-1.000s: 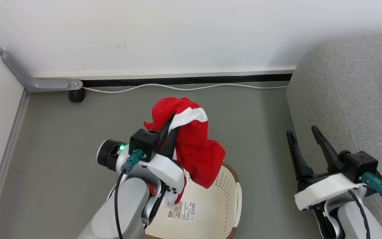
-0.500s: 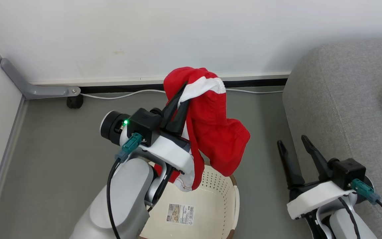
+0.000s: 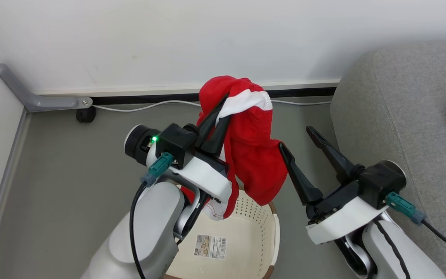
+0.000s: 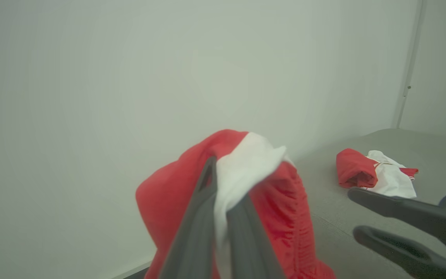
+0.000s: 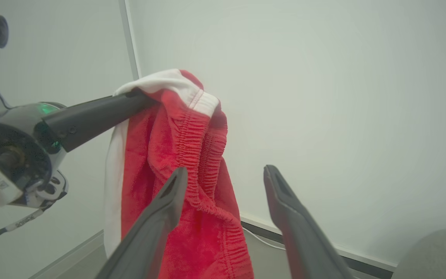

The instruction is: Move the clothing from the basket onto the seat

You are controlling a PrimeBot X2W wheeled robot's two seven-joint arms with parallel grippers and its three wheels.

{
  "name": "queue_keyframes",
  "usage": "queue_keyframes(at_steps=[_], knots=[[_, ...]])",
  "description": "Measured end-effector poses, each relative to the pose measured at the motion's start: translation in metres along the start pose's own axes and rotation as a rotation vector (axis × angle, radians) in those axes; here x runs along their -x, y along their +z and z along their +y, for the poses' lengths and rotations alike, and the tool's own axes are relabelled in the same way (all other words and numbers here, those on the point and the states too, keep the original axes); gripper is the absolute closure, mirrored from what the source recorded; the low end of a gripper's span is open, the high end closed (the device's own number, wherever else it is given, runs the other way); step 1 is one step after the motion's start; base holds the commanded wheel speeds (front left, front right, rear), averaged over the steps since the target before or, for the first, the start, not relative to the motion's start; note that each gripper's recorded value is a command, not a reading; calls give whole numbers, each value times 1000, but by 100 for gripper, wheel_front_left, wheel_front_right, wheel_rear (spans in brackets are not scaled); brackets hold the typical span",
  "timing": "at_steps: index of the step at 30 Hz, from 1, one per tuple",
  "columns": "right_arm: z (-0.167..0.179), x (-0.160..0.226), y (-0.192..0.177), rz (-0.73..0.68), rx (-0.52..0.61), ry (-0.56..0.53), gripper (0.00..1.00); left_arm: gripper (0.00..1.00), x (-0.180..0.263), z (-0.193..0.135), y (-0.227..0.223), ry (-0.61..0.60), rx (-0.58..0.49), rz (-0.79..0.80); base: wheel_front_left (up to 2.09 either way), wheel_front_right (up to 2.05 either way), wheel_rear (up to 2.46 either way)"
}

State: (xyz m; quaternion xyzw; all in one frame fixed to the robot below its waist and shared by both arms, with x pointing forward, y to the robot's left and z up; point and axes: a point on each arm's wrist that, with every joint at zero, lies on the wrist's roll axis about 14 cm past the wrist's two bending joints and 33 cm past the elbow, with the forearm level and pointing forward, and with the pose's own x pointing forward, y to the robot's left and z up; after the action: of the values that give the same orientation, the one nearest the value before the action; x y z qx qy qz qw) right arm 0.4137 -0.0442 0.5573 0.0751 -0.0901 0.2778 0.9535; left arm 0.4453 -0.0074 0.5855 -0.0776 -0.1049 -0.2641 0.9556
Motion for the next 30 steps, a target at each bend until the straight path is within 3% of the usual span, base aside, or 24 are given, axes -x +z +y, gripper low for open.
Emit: queue_keyframes(at_steps=[10, 17, 30], knots=[[24, -20, 0, 17, 44, 134, 0, 100, -2, -7, 15, -32, 4, -33, 0, 0, 0], [20, -34, -5, 39, 69, 147, 0, 100, -1, -14, 22, -59, 0, -47, 0, 0, 0], [38, -53, -41, 177, 4, 237, 0, 100, 10, -32, 31, -130, -18, -56, 0, 0, 0]])
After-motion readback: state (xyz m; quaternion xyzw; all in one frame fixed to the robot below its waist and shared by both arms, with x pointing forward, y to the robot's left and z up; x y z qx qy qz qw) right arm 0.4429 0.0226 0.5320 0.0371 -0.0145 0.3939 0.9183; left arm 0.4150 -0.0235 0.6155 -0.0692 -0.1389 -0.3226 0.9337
